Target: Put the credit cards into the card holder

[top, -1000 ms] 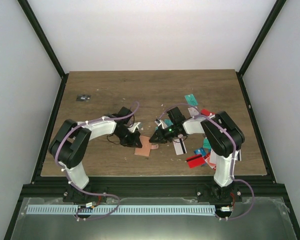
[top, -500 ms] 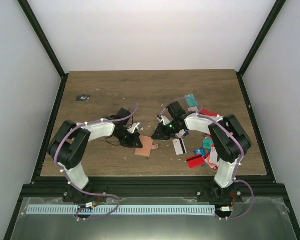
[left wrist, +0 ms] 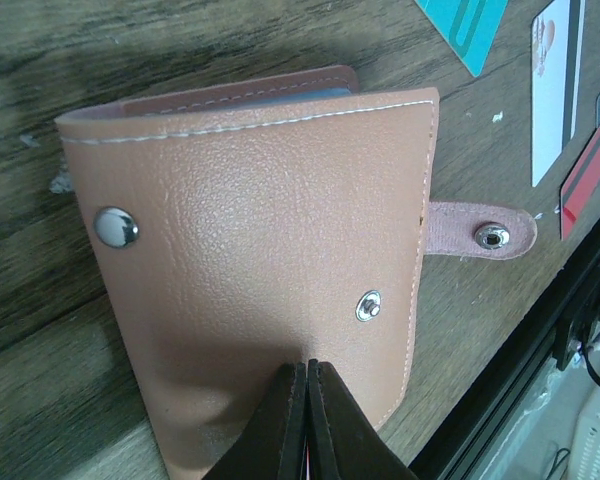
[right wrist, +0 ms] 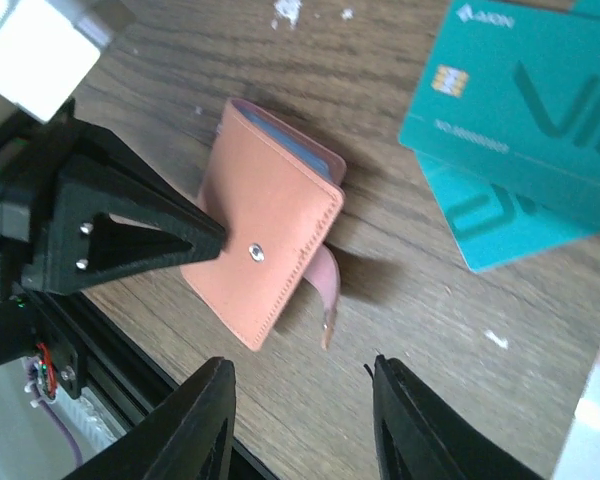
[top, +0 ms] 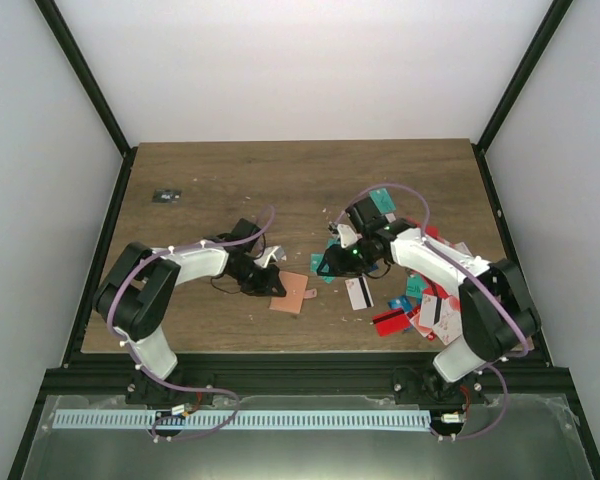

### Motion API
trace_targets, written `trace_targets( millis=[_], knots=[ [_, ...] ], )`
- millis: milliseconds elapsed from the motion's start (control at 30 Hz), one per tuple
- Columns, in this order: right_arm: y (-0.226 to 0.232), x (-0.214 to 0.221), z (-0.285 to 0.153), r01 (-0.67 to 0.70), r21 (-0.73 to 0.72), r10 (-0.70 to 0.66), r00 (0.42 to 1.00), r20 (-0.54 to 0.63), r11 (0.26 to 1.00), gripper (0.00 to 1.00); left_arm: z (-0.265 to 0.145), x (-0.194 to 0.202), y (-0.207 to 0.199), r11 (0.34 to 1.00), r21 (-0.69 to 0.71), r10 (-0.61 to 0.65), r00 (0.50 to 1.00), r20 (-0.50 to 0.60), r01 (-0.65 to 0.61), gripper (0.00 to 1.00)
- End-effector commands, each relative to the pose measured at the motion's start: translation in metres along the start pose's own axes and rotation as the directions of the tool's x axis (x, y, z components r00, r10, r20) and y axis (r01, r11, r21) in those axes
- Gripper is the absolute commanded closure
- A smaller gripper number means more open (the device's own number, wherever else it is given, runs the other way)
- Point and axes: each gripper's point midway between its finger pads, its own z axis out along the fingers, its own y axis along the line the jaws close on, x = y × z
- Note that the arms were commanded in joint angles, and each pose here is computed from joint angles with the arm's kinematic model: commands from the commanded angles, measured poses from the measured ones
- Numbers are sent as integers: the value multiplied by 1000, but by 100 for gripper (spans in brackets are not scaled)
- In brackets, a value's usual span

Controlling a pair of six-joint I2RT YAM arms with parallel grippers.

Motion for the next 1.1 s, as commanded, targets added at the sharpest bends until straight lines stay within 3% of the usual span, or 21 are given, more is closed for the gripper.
trace_targets(
  millis=[0, 667, 1067],
  knots=[
    [-9, 15, -9, -14, 79, 15, 1000, -12, 997, 59, 14, 35, 25, 994, -74, -88, 991, -99, 81, 96],
    [-1, 37, 37, -13, 47, 18, 994, -105, 999, 66, 14, 36, 24, 993, -70, -98, 989, -110, 90, 96],
    [-7, 38, 52, -13, 57, 20, 993, -120, 998, 76, 14, 36, 25, 994, -76, -93, 989, -115, 85, 96]
  ],
)
